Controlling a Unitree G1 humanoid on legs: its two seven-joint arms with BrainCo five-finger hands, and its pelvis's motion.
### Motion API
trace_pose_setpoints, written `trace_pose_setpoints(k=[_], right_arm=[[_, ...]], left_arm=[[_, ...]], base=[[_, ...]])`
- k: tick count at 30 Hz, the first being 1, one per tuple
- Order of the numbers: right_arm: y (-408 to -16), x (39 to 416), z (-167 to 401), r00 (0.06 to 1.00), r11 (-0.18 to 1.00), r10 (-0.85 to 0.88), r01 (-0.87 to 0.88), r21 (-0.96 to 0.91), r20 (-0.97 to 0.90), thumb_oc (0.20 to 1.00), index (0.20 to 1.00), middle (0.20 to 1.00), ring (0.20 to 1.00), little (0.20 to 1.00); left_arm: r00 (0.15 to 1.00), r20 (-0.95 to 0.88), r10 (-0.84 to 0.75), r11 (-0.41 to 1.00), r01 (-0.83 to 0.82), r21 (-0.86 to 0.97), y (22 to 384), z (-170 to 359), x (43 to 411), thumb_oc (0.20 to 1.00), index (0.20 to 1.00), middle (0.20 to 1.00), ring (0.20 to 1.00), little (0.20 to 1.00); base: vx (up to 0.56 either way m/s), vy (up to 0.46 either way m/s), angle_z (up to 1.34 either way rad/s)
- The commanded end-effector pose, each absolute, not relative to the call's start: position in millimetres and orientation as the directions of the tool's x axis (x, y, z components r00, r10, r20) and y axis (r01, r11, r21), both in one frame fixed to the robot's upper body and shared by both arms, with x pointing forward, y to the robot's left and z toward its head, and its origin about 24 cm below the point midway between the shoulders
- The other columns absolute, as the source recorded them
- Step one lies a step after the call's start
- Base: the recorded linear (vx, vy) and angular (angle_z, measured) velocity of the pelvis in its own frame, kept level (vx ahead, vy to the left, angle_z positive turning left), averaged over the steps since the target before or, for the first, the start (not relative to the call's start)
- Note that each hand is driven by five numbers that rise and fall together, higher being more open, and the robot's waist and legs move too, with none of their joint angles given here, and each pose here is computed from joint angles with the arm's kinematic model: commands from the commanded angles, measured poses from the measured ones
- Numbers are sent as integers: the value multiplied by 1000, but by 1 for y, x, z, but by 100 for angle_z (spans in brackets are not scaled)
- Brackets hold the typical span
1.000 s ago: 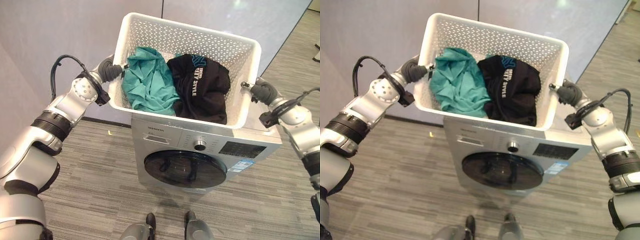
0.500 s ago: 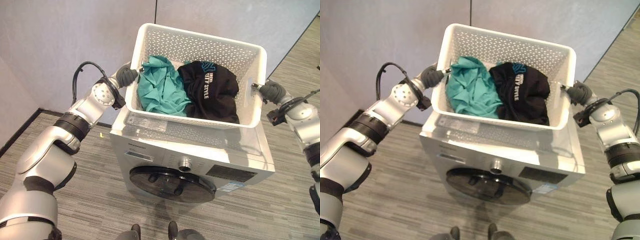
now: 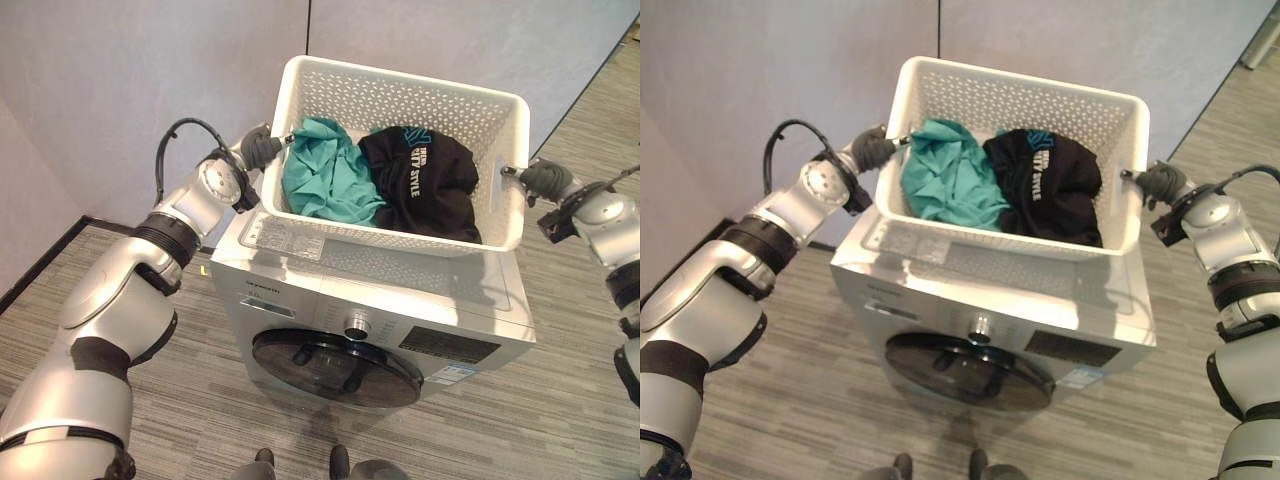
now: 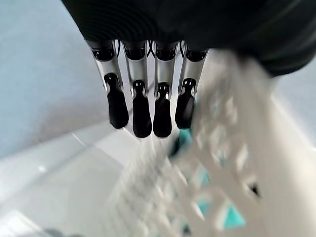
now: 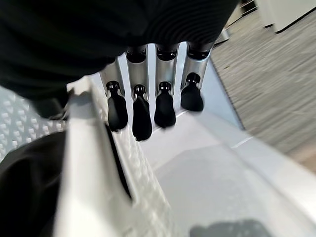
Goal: Grab the laundry basket,head to the washer,open it,put in the laundry and shut it.
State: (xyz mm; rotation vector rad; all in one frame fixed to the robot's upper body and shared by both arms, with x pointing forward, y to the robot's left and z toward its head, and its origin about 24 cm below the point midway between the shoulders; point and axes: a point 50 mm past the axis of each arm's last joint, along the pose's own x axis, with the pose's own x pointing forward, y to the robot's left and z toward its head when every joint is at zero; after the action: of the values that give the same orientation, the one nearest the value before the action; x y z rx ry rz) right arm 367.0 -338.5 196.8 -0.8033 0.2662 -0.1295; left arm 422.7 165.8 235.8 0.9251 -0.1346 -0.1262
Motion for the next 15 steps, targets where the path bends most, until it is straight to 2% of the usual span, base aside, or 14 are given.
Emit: trace_pose_setpoints(k=[1, 6, 11, 15], right_arm=[[-386, 347, 225, 892, 639, -444, 243, -730, -91, 1000, 1000, 1000, 1000, 1000], [-384, 349, 227, 892, 648, -448, 284, -706, -53, 1000, 1000, 1000, 1000, 1000], [-382, 349, 237, 890, 680, -456, 363, -637, 20, 1000, 1000, 1000, 1000, 1000], [-393, 343, 243, 853, 687, -516, 467, -557, 79, 1000, 1000, 1000, 1000, 1000]], left_arm=[[981, 187, 49, 644, -174, 745, 218, 269, 421, 1000, 1000, 1000, 1000, 1000], [942, 335, 34, 673, -269, 689, 211, 293, 416, 1000, 1000, 1000, 1000, 1000], [933, 356, 47, 699, -285, 655, 215, 290, 415, 1000, 1000, 1000, 1000, 1000], [913, 402, 66, 723, -321, 612, 220, 291, 410, 1000, 1000, 1000, 1000, 1000]], base=[[0, 0, 0], [3, 29, 0], [5, 30, 3], [1, 23, 2]])
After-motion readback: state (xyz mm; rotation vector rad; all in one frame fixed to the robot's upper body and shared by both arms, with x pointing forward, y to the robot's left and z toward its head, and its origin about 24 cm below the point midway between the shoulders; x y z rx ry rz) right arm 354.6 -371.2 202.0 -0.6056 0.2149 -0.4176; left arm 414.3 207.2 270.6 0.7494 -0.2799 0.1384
